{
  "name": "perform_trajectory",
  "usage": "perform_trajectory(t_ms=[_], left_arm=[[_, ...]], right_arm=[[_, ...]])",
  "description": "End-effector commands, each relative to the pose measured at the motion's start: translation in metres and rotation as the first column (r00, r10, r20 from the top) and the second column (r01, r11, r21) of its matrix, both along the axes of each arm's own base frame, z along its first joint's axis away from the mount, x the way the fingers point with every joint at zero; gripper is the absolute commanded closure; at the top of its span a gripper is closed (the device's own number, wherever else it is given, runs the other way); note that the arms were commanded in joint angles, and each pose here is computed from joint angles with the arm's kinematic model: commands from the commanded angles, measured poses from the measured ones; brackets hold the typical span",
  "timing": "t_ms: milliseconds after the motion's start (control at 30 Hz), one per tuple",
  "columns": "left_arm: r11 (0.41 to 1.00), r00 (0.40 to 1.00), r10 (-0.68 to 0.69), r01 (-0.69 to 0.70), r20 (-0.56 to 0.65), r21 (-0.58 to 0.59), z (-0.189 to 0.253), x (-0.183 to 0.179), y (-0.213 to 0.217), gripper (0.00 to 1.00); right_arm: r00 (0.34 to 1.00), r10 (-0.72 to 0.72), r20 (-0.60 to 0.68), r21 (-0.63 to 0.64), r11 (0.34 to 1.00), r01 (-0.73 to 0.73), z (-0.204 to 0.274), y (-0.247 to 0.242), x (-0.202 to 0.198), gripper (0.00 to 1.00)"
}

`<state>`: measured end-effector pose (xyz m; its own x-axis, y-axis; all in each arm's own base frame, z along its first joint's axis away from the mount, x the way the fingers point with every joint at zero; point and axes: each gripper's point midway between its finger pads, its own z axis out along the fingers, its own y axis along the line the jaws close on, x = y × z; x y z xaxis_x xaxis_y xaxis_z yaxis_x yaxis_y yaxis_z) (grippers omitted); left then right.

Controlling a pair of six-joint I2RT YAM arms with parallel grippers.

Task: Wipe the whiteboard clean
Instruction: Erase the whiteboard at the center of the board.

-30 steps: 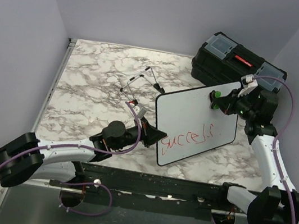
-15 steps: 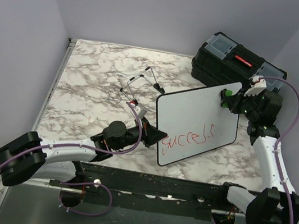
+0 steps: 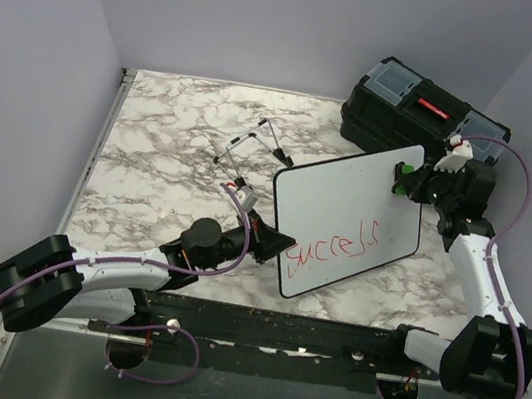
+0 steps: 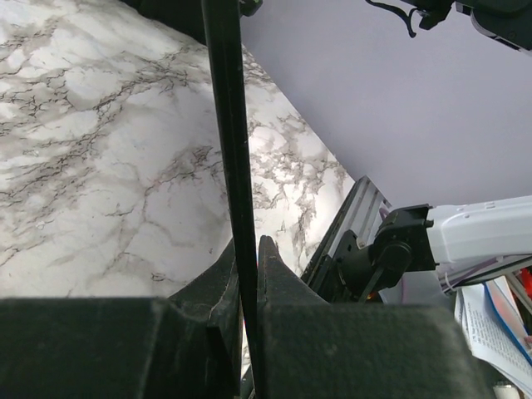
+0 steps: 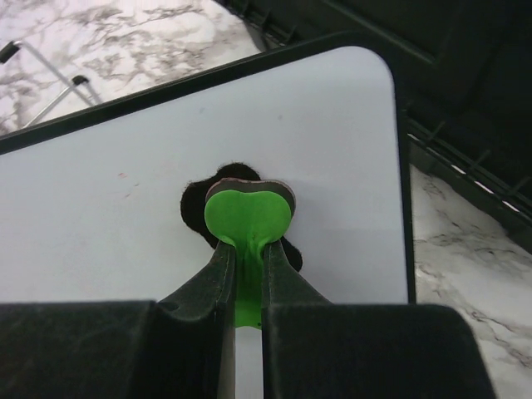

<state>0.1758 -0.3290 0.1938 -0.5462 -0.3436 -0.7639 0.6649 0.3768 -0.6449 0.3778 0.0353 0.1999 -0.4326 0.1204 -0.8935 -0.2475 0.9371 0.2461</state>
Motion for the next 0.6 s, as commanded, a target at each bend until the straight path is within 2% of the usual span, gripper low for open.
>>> perform_trajectory(t_ms=[0, 233, 333, 367, 433, 500, 567], left_arm=[[0.984, 0.984, -0.030, 0.060, 0.174, -0.167, 0.062, -0.011, 0.001, 1.00], [0.983, 0.982, -0.037, 0.069, 0.186, -0.170, 0.066, -0.012, 0.000, 1.00], [0.983, 0.982, -0.032, 0.065, 0.188, -0.174, 0.068, -0.012, 0.001, 1.00], [0.983, 0.982, -0.031, 0.065, 0.188, -0.173, 0.067, -0.012, 0.001, 1.00], [0.982, 0.982, -0.031, 0.065, 0.188, -0.175, 0.068, -0.012, 0.001, 1.00], [0.983, 0.982, -0.032, 0.064, 0.186, -0.172, 0.067, -0.012, 0.001, 1.00], [0.983, 0.982, -0.032, 0.064, 0.187, -0.171, 0.068, -0.011, 0.000, 1.00]], right_arm=[[0.985, -0.175, -0.002, -0.046, 0.984, 0.174, -0.006, -0.033, 0.006, 0.99], [0.967, -0.255, -0.011, -0.060, 0.965, 0.254, -0.010, -0.057, -0.005, 0.99], [0.974, -0.219, -0.051, -0.059, 0.975, 0.216, -0.017, -0.057, -0.012, 0.99], [0.983, -0.172, -0.063, -0.059, 0.984, 0.169, -0.020, -0.050, -0.017, 0.99], [0.997, 0.038, -0.063, -0.032, 0.999, -0.040, -0.022, -0.018, -0.033, 0.99], [0.966, 0.256, -0.029, 0.022, 0.967, -0.255, -0.015, 0.015, -0.055, 0.99], [0.927, 0.375, 0.018, 0.078, 0.924, -0.375, -0.005, 0.036, -0.068, 0.99]])
